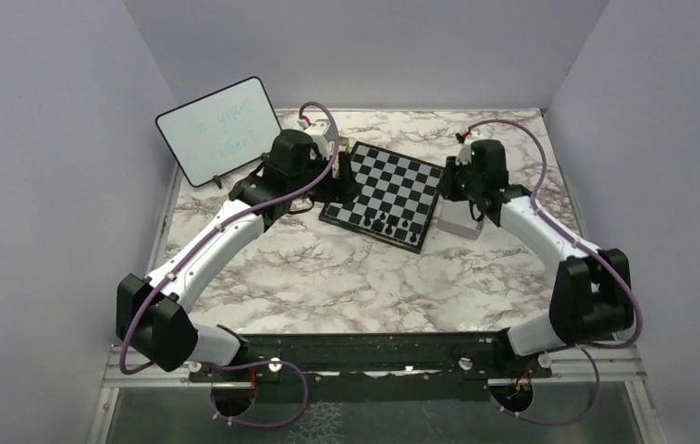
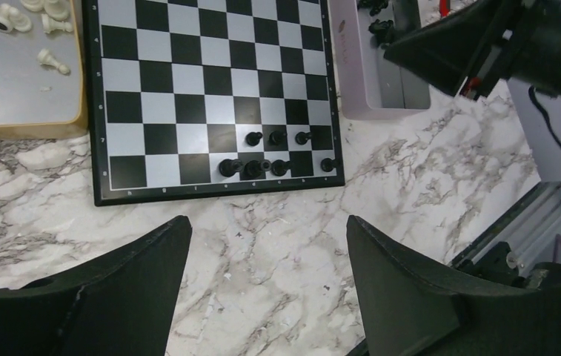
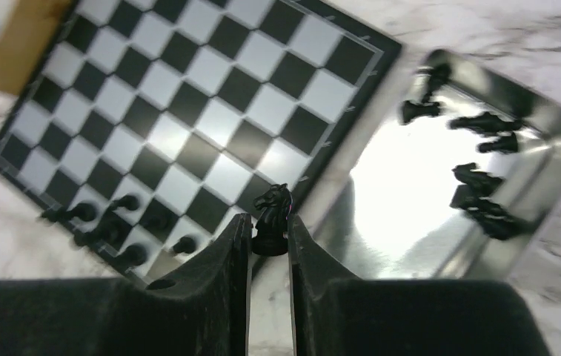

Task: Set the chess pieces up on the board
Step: Pick up the chess piece from the storage box.

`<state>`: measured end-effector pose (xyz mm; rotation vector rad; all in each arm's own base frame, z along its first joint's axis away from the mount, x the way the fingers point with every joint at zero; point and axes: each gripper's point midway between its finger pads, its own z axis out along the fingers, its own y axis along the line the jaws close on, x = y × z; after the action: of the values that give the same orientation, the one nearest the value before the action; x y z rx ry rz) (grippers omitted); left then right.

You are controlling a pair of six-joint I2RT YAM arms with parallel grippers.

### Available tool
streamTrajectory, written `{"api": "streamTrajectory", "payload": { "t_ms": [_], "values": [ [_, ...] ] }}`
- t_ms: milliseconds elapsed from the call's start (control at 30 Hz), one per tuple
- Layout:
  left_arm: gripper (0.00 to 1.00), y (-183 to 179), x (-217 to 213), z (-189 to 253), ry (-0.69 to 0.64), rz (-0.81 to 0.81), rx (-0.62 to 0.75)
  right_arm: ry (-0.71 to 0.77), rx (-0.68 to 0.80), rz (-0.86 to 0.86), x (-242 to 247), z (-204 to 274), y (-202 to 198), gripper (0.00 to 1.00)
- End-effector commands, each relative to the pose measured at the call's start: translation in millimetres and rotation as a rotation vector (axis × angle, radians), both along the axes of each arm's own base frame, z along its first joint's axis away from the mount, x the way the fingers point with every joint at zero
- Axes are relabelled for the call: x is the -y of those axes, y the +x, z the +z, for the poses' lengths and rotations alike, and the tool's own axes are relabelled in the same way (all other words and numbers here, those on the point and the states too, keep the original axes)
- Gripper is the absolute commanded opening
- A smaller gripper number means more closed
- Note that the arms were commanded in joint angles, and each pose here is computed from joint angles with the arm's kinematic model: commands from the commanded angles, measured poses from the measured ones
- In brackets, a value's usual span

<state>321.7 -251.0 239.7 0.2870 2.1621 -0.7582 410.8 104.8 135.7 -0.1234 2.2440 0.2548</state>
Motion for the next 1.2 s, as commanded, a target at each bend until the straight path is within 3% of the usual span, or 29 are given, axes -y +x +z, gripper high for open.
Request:
{"api": "streamTrajectory", "payload": {
  "t_ms": [0, 200, 433, 667, 933, 1167],
  "values": [
    [0.75, -3, 9, 12, -0.043, -0.025, -0.072, 0.149, 0.247, 0.241, -60, 48, -21, 0.16],
    [0.69, -8, 37, 34, -0.167, -0.136, -0.119, 0.262, 0.474, 0.525, -123, 86, -79, 0.2],
    [0.6, -18, 61, 39, -0.277, -0.236, -0.217, 0.325, 0.683, 0.705, -147, 125, -127, 0.19],
    [0.52, -34, 76, 39, -0.353, -0.357, -0.282, 0.344, 0.694, 0.772, -160, 131, -140, 0.2],
    [0.58, -37, 80, 46, -0.4, -0.381, -0.263, 0.351, 0.685, 0.779, -163, 133, -141, 0.19],
    [0.43, -39, 85, 35, -0.393, -0.386, -0.295, 0.352, 0.685, 0.778, -164, 135, -140, 0.19]
  ]
}}
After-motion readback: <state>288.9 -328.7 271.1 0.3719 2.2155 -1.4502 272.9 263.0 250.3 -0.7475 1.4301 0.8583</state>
